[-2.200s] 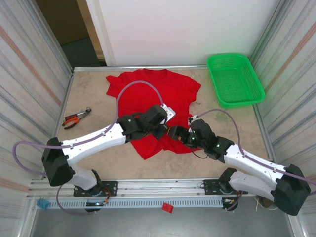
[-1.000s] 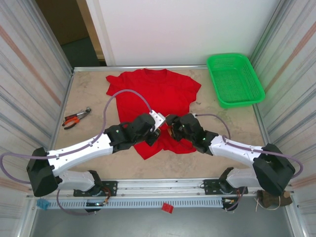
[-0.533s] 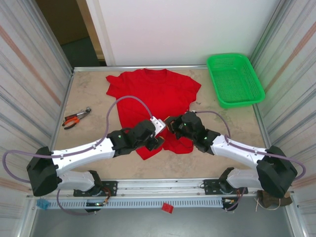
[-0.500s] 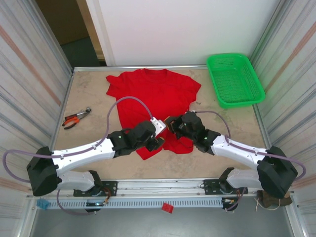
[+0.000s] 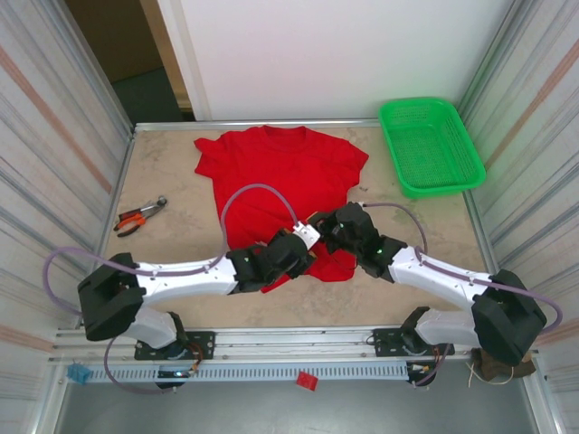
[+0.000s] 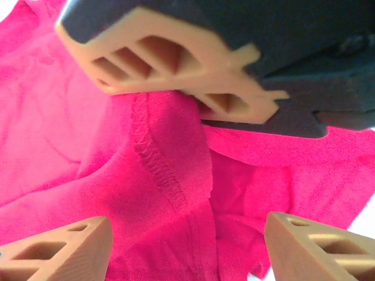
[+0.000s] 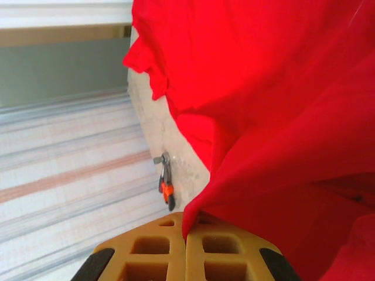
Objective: Fold the inside-out t-shirt
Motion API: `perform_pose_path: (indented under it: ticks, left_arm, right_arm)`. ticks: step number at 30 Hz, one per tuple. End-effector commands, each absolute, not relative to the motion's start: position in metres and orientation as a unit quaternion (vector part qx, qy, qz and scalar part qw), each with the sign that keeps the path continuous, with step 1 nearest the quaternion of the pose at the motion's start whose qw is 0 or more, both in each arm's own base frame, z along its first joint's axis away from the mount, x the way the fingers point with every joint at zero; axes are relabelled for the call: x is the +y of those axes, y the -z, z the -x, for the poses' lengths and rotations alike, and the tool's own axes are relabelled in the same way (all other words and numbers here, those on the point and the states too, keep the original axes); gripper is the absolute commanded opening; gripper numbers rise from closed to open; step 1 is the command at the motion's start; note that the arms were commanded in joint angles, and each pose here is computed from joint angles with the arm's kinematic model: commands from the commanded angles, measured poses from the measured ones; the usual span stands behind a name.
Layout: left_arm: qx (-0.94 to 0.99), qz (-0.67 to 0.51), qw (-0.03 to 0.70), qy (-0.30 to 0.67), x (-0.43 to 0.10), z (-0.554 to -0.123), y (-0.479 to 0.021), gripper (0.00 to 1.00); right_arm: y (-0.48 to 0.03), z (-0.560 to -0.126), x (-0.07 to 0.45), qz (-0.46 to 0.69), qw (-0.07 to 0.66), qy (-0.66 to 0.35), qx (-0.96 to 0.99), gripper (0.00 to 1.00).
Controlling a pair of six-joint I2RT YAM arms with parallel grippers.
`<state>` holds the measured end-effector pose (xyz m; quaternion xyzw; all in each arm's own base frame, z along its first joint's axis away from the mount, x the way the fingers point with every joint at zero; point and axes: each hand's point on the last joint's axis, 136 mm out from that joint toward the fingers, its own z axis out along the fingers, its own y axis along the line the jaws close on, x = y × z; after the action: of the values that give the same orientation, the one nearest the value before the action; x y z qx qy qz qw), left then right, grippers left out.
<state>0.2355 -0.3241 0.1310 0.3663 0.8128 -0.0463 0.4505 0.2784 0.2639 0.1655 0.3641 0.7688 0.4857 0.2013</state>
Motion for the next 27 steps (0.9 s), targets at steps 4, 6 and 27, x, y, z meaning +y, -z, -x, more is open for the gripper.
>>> perform_pose_path:
  ticks: [4,6,27]
  left_arm:
    - [0.814,-0.295,0.498,-0.039,-0.308,-0.277,-0.131,0.53]
    - [0.817,-0.292,0.496,-0.039,-0.308,-0.284,-0.132,0.31]
    - [0.791,-0.264,0.549,0.058,-0.272,-0.244,-0.173,0.64]
  right_arm:
    - [-0.192,-0.264,0.272,-0.330,0.198,-0.515,0.766,0.00]
    - [-0.194,-0.262,0.270,-0.335,0.197,-0.520,0.761,0.00]
    - [-0.221,-0.271,0.254,-0.315,0.229,-0.528,0.755,0.00]
